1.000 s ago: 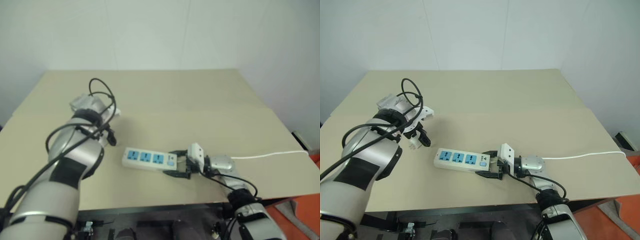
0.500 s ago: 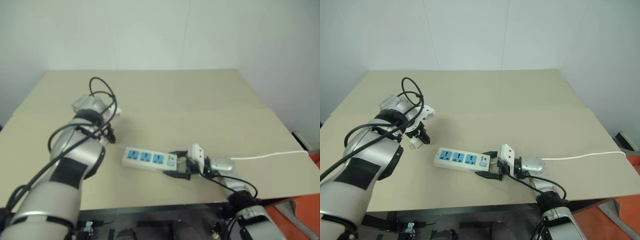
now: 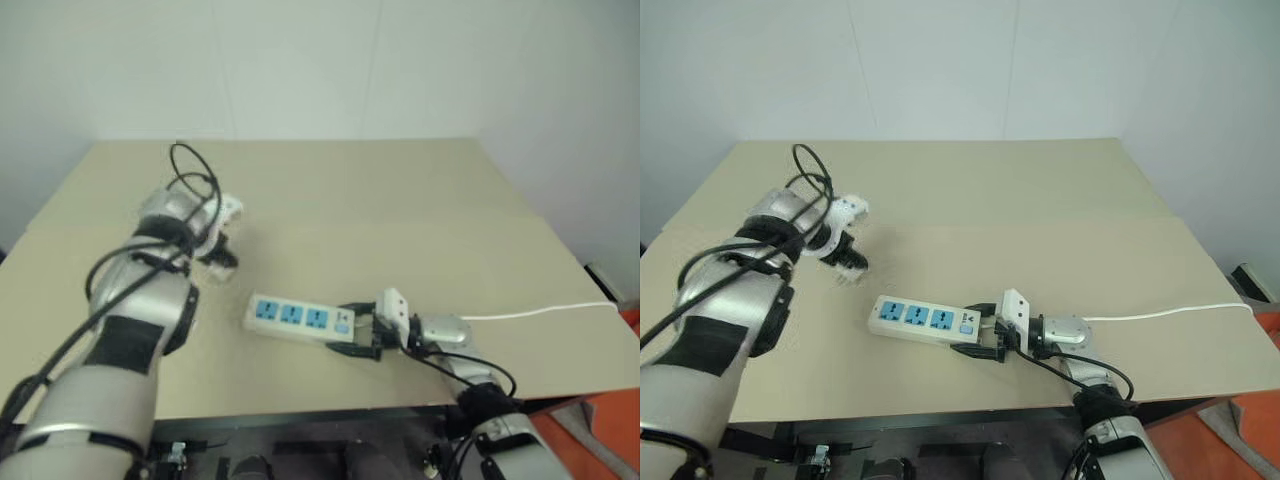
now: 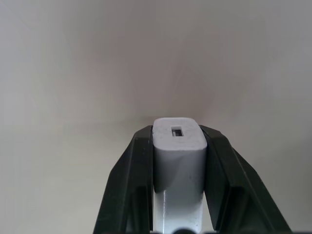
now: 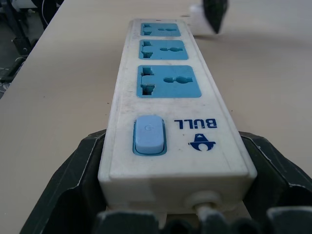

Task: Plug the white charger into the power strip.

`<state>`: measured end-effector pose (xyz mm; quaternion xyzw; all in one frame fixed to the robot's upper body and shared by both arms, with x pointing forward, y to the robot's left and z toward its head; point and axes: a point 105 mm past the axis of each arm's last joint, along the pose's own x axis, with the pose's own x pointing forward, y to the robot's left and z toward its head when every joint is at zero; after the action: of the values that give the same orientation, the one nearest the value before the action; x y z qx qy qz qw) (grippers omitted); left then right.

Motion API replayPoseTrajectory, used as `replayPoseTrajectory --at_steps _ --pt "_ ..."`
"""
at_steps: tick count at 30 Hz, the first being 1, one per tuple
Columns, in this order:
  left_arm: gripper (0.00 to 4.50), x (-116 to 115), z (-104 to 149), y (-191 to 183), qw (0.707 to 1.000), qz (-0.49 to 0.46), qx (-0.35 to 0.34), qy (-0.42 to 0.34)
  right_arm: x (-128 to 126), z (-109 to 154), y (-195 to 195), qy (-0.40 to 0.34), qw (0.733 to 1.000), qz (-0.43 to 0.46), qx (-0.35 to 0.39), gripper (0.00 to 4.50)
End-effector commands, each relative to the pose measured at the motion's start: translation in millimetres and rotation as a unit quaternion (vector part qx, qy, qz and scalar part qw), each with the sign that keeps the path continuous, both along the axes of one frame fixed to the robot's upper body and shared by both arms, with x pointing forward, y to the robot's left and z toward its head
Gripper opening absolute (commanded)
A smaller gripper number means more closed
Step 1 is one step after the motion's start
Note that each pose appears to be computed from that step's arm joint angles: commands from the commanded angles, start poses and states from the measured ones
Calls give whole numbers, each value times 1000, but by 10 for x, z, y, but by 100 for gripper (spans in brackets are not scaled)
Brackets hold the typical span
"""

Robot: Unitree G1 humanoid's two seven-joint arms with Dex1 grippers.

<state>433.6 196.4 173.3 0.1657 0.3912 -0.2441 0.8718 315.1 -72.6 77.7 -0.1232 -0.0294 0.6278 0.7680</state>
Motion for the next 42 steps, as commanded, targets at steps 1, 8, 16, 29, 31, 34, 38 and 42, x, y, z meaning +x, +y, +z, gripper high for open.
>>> replayPoseTrajectory --at_steps 1,8,16,29,31,34,38,42 --pt "102 209 740 -175 977 -39 -108 -179 -62 -80 26 20 1000 13 -4 342" --pt "102 134 953 -343 922 -108 -230 -293 -31 -64 64 20 999 24 -9 342" --pt "102 -480 982 -675 831 -288 -371 -298 -36 -94 71 22 999 28 -12 342" --pt "102 -1251 395 -876 738 -505 -379 -238 -41 -101 114 25 999 36 -13 342" --pt "102 -1278 327 -911 735 -515 -378 -228 -39 -99 117 25 999 37 -13 342" --pt "102 -1303 216 -951 733 -527 -370 -218 -42 -96 118 26 999 38 -14 342" --pt "102 -1302 101 -1032 732 -525 -375 -219 -40 -96 117 27 999 36 -14 342" --pt "102 -1301 7 -1099 735 -515 -382 -219 -42 -99 109 27 999 34 -14 342"
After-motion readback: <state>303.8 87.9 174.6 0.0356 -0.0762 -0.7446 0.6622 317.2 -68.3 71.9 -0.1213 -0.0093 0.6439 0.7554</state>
